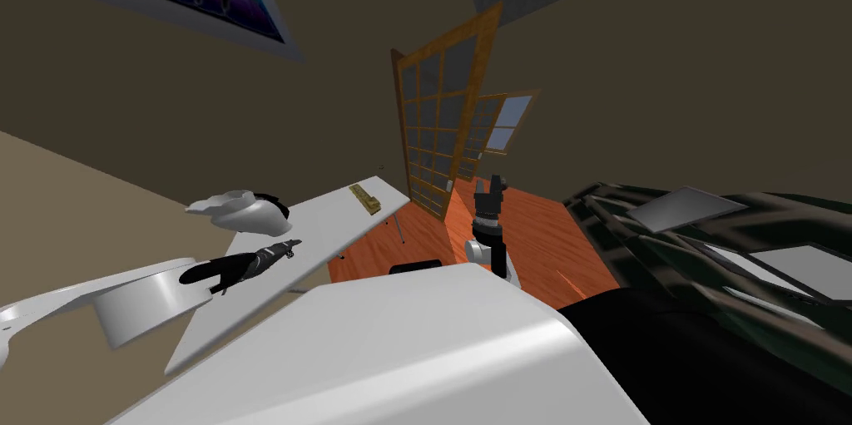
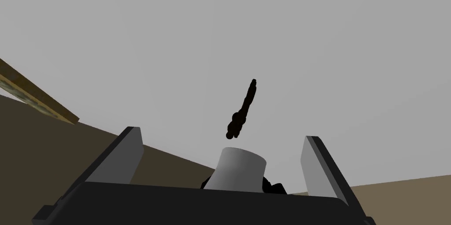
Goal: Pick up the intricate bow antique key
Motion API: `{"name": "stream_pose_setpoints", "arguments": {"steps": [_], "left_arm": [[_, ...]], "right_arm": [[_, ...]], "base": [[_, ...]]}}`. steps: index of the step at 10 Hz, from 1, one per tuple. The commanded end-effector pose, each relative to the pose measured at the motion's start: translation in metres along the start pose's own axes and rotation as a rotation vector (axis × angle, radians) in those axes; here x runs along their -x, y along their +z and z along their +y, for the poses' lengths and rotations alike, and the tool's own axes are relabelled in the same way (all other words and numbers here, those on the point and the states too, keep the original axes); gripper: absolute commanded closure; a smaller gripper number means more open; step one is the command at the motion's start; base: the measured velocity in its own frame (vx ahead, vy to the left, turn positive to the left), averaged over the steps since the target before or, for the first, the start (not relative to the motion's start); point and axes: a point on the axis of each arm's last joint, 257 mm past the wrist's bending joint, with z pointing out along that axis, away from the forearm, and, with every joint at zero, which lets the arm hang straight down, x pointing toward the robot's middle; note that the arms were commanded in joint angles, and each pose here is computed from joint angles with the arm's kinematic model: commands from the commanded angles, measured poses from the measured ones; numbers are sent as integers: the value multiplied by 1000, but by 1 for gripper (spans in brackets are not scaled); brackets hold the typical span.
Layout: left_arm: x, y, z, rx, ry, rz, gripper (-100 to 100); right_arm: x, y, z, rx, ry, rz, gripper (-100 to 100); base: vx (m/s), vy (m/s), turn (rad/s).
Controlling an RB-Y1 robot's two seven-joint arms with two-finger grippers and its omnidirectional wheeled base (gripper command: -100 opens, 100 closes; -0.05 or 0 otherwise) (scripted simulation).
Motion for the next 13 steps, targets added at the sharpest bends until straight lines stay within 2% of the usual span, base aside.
{"name": "stream_pose_setpoints", "arguments": {"steps": [1,2,3,4,5,6,7,8,9,11,12,13], "left_arm": [[2,-1,19,49,14,6,-100],[0,-2,26,64,16,12,-100],[0,-2,19,52,13,8,-100],[0,-2,20,54,14,9,0],[-2,2,37,67,-36,28,-100],[-3,3,50,92,-49,31,-100],[-6,4,53,98,-47,36,-100],[-7,6,68,110,-102,49,-100],[-8,6,82,133,-110,49,-100],[-10,6,86,141,-108,53,-100],[-7,8,95,138,-151,54,-100],[-8,7,114,172,-170,54,-100]], "right_arm": [[0,0,0,0,0,0,0],[0,0,0,0,0,0,0],[0,0,0,0,0,0,0],[0,0,0,0,0,0,0],[0,0,0,0,0,0,0],[0,0,0,0,0,0,0],[0,0,0,0,0,0,0],[0,0,0,0,0,0,0],[0,0,0,0,0,0,0],[0,0,0,0,0,0,0],[0,0,0,0,0,0,0],[0,0,0,0,0,0,0]], "base": [[58,38,-124],[72,20,-101],[32,8,-15],[6,2,3],[-63,-28,-394],[-96,-20,-256],[-63,-10,13],[-91,-38,-328],[-93,-26,-274],[-29,0,29],[-36,-42,-304],[37,-59,-154]]}}
